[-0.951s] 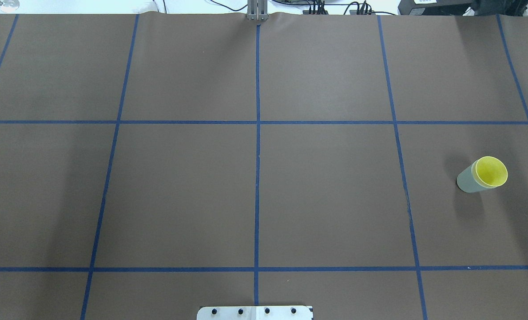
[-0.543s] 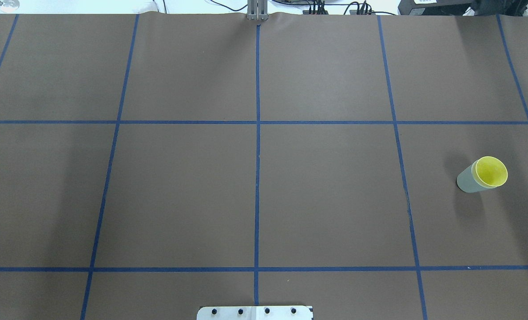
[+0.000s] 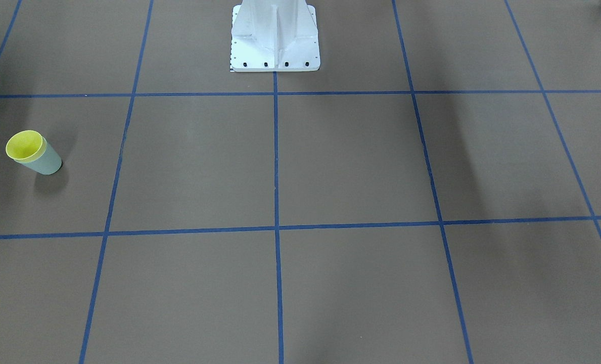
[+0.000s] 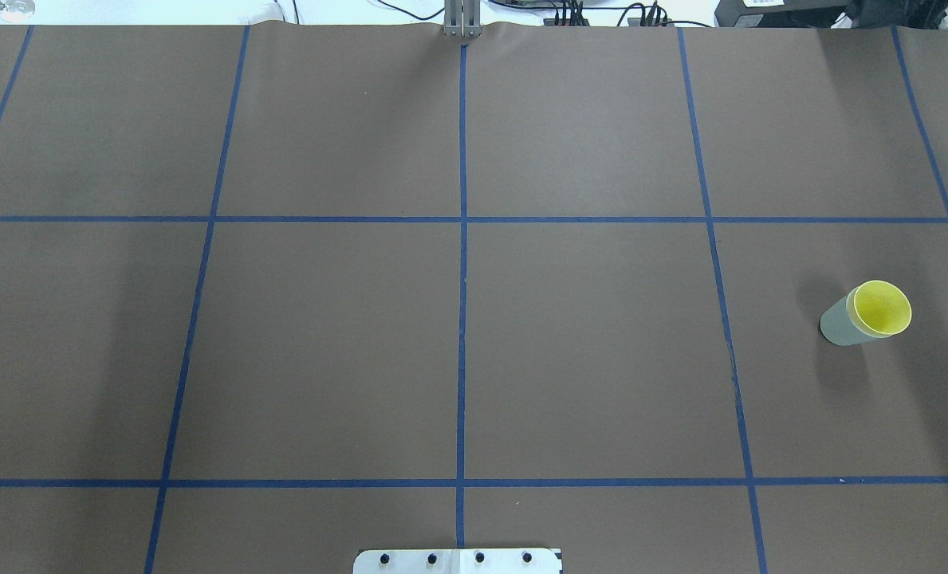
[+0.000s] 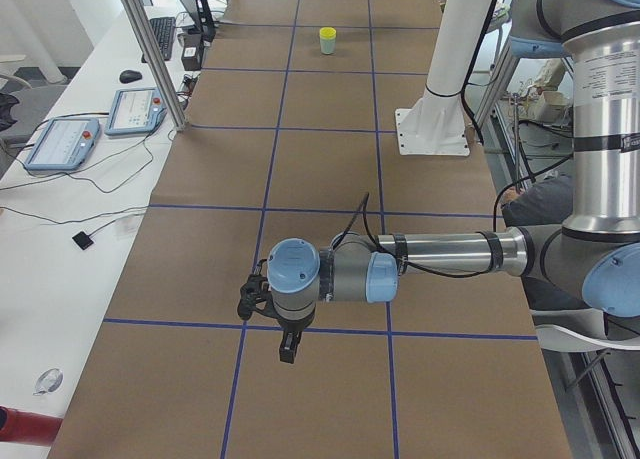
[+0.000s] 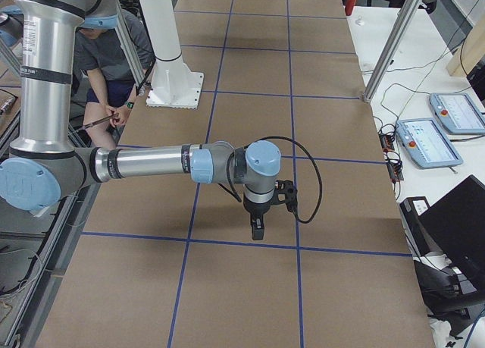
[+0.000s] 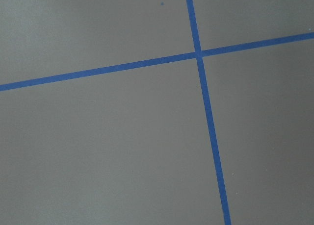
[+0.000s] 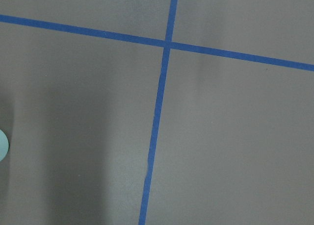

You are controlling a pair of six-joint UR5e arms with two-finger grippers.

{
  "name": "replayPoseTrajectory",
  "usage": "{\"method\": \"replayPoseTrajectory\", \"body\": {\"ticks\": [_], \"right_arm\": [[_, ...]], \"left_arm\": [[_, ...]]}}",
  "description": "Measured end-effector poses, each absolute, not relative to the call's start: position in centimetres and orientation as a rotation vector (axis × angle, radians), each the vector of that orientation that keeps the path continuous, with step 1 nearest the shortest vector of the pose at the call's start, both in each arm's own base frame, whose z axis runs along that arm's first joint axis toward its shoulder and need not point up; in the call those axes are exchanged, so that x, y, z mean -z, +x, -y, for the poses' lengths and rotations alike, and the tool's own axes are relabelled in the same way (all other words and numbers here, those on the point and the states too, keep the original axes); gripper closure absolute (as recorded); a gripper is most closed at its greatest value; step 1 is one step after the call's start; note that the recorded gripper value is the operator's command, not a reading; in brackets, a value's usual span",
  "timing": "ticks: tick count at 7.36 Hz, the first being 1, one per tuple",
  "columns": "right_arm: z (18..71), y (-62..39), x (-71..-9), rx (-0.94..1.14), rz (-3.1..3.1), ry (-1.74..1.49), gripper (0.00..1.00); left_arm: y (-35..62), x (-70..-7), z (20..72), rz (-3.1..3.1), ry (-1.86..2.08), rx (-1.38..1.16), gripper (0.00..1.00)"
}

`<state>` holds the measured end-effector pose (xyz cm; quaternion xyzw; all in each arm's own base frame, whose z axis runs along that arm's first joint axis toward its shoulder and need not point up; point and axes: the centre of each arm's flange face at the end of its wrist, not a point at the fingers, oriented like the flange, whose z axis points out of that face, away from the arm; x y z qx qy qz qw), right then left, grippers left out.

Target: Transfer and stack yellow cup on green cup

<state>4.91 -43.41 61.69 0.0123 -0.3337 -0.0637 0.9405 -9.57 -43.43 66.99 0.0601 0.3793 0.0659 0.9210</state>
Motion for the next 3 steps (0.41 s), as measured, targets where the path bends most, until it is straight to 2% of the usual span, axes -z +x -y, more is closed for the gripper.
{"method": "replayPoseTrajectory", "body": {"ticks": [3], "right_arm": [[43.4,4.91,-61.7,0.13,0.681,0.025,0.0]], "left_arm": [[-9.52,-67.39,42.91,-0.78,0.115,-0.132,0.0]]}}
